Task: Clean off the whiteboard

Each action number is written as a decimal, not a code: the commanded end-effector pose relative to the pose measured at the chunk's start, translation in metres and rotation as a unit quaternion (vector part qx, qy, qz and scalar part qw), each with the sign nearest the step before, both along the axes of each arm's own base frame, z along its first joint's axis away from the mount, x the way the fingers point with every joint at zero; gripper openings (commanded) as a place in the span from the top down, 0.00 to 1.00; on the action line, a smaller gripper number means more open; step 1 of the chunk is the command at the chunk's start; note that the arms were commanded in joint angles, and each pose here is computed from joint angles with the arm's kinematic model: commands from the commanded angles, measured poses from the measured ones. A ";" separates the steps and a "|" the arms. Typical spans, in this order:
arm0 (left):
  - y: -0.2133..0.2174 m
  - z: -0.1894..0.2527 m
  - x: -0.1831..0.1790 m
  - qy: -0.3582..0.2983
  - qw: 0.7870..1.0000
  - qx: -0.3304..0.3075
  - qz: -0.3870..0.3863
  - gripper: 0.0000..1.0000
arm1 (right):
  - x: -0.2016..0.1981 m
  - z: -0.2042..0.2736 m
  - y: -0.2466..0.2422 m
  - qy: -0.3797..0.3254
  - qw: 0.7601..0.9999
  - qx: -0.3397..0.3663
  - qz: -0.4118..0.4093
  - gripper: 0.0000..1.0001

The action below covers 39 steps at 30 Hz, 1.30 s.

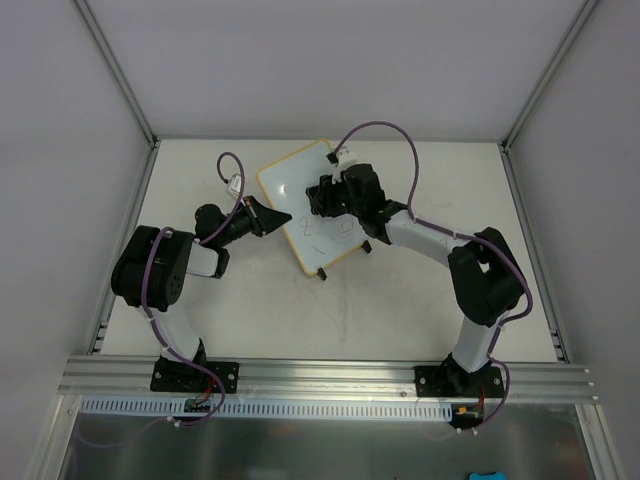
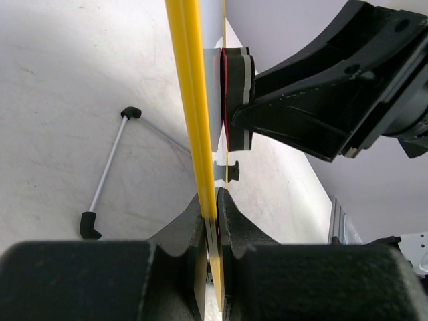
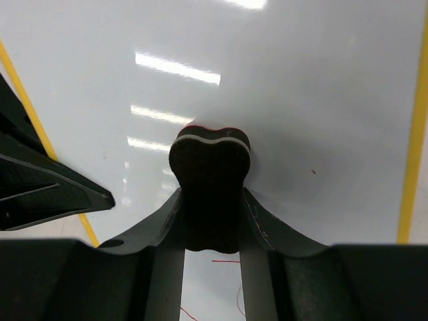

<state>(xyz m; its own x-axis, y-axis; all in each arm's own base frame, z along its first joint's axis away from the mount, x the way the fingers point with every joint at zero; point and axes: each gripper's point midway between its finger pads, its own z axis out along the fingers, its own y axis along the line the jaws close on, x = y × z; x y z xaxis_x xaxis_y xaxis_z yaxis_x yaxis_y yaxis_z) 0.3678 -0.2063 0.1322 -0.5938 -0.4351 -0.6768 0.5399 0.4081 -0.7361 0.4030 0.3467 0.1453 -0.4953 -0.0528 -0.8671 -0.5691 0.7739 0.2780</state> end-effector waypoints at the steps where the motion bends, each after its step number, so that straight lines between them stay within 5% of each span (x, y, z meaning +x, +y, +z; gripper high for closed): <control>1: -0.016 0.052 -0.019 -0.198 0.978 0.017 -0.059 1.00 | 0.013 -0.042 -0.052 0.037 0.995 -0.055 -0.070 1.00; 18: -0.016 0.052 -0.019 -0.199 0.978 0.019 -0.061 1.00 | 0.033 -0.050 -0.108 0.045 0.990 -0.063 -0.116 1.00; 39: -0.016 0.053 -0.021 -0.198 0.978 0.020 -0.061 1.00 | -0.067 -0.061 0.013 -0.005 0.995 -0.101 0.005 1.00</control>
